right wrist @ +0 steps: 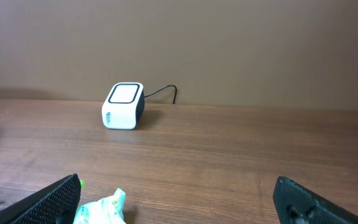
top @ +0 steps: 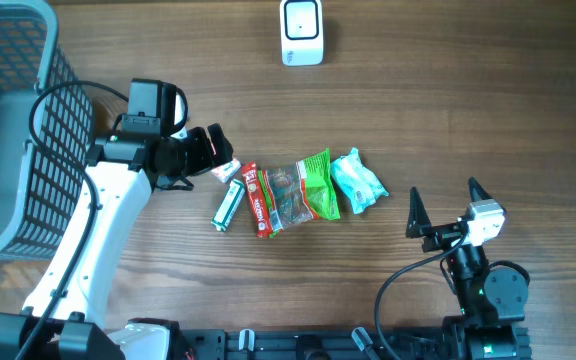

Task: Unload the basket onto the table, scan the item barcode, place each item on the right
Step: 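Reach the right gripper toward the mint-green bag on the table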

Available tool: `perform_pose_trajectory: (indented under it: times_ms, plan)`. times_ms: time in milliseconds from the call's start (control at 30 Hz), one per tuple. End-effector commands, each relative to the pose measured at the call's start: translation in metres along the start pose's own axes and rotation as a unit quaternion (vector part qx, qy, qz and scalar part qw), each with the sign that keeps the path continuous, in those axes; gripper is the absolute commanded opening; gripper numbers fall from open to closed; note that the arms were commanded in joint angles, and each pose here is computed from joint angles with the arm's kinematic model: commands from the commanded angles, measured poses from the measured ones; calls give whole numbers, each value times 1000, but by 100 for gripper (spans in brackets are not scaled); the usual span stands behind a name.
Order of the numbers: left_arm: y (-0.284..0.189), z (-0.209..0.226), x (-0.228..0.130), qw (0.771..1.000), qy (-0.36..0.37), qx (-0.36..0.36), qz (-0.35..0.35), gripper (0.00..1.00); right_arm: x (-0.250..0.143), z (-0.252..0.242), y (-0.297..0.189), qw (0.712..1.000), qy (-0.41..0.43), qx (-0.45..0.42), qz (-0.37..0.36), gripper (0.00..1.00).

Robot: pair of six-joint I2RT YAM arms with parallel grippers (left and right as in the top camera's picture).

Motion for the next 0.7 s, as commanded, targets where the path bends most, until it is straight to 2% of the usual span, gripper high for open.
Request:
perform_pose_trajectory:
  times_ms: [0, 167, 333, 533, 667]
  plan:
    - [-1, -3, 1, 1000, 9, -9, 2, 100, 1, 1, 0, 1000, -2, 4, -5, 100]
    - [-1, -3, 0, 1000, 8, -9, 2, 100, 2, 2, 0, 1000, 0, 12, -5, 100]
    - [-1, -3, 0, 1000, 8, -9, 2, 100, 3, 10, -1, 988, 145, 45, -1, 100]
    - [-1, -3, 0, 1000, 8, -9, 2, 100, 7, 15, -2, 987, 141, 69, 9, 100]
    - [-1, -3, 0, 1000, 8, -9, 2, 100, 32, 19, -7, 986, 143, 86, 25, 100]
Point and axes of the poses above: each gripper's point midway between its finger pads, its own y axis out along the fingers, its own z axis along the line the jaws close on, x = y × z, the point moved 6 cm from there along -y, back along the fingers, and after that the axes turned 3 degrees about -y, right-handed, at the moved point
